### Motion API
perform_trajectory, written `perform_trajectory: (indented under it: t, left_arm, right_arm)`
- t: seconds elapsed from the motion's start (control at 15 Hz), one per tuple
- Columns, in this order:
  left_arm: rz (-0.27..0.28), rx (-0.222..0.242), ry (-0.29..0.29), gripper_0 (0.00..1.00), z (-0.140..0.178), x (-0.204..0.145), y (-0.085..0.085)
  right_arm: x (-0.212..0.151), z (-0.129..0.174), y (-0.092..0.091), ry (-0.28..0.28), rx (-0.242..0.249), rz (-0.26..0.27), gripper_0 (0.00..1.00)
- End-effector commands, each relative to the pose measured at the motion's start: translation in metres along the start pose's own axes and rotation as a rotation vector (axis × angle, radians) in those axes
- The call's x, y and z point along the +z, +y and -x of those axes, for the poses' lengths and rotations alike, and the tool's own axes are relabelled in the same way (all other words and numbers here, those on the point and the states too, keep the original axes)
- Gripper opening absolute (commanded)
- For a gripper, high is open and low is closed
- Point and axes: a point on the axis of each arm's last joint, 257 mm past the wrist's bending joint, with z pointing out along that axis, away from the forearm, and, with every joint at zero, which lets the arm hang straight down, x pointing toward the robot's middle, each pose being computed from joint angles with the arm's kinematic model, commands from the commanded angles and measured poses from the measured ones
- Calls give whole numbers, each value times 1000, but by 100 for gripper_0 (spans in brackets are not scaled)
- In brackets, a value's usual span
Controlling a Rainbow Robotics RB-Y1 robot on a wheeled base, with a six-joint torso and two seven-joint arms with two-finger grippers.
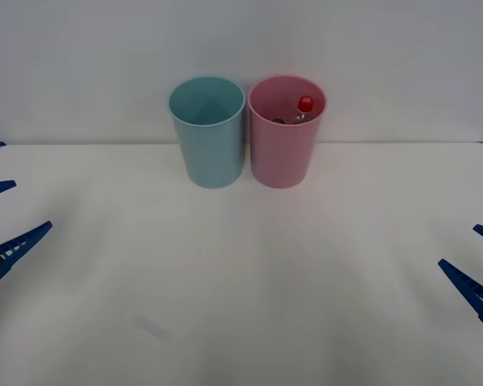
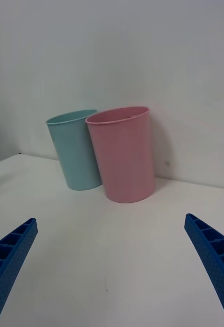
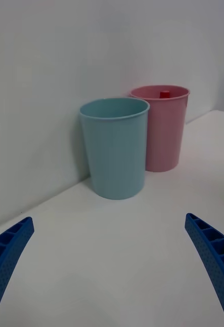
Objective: Grasp the object on the table and drop it into the matching bin: aluminum can to the light blue bin, PET bottle to the pink bin.
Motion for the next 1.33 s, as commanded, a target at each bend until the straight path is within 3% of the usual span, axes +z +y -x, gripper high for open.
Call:
perform_trajectory:
  t: [0.07, 0.2, 0.33, 0.4, 0.47, 0.67, 0.73, 1.33]
  left_arm:
    - [-32, 2, 45, 100, -13, -15, -11]
    - [-32, 12, 56, 100, -18, -22, -13]
    - [-16, 56, 69, 100, -28, -30, -10]
    - [-8, 45, 67, 100, -32, -33, -8]
    - [-3, 8, 43, 100, -29, -34, -7]
    - [-8, -209, -19, 100, -15, -37, -8]
    - [-10, -241, -20, 100, -14, -37, -9]
    - [-8, -268, 7, 100, -24, -38, -12]
  right_arm:
    - [0, 0, 0, 0, 0, 0, 100]
    - [0, 0, 0, 0, 0, 0, 100]
    - [0, 0, 0, 0, 0, 0, 100]
    - [0, 0, 0, 0, 0, 0, 100]
    - [0, 0, 0, 0, 0, 0, 100]
    - [0, 0, 0, 0, 0, 0, 100]
    - [0, 0, 0, 0, 0, 0, 100]
    - [0, 0, 0, 0, 0, 0, 100]
